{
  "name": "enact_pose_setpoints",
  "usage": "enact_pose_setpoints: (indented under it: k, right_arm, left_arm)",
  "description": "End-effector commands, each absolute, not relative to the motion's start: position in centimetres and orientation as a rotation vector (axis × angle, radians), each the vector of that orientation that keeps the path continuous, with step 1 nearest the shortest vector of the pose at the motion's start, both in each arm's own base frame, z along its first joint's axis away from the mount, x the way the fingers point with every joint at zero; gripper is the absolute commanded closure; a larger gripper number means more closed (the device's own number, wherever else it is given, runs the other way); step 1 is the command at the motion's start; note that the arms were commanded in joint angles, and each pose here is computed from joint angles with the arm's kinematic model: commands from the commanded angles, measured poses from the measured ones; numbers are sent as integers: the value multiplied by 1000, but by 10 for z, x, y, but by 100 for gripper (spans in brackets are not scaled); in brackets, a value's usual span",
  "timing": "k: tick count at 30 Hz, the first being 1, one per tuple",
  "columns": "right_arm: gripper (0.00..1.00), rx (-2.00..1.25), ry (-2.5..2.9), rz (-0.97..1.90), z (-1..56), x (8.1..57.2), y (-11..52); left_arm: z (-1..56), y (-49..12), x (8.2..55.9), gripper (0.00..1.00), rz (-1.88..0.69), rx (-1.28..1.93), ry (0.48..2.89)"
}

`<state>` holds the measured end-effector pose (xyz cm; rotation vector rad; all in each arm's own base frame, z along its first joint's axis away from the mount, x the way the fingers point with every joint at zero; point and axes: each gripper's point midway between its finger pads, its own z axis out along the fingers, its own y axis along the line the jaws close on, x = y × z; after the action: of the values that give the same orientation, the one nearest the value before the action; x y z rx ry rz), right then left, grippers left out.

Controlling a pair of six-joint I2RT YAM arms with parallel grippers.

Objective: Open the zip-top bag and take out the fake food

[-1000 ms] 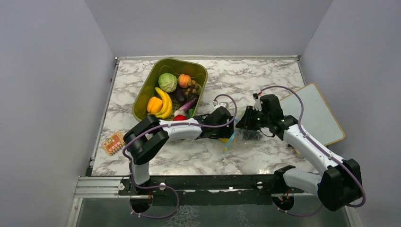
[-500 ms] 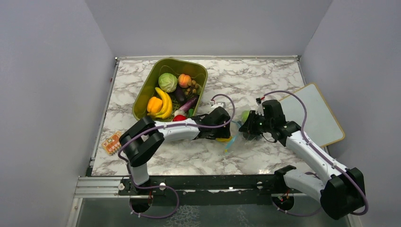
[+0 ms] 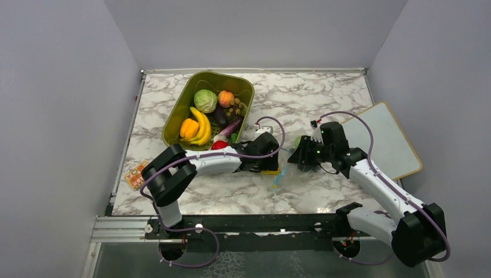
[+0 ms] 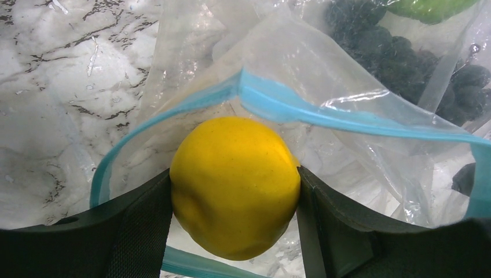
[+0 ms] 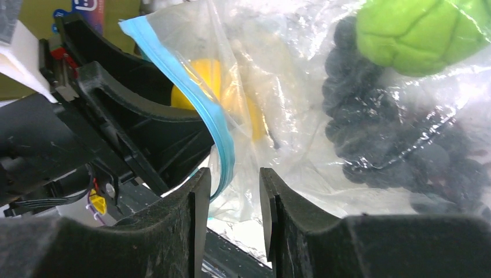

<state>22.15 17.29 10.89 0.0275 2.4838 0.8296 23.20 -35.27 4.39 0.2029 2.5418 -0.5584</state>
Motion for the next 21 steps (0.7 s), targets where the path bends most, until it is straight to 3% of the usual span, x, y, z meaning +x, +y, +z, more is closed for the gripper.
enact_pose_setpoints:
  k: [1, 3, 6, 9, 21]
  right_arm:
    - [63, -57, 2452, 900, 126, 228, 186]
    - [65, -73, 2469, 883, 125, 232, 186]
    - [79, -86, 2497, 860, 119, 233, 185]
    - [86, -79, 2506, 827, 114, 232, 181]
    - [89, -28, 2490, 822, 105, 219, 173]
  left_arm:
    - [48, -346, 231, 71, -532, 199, 2525]
    - [49, -346, 231, 72, -533, 199, 2520]
    - [50, -346, 232, 74, -531, 203, 2519]
    - [65, -346, 234, 78, -556, 191, 2484]
    - [104, -343, 237, 100, -595, 200, 2401]
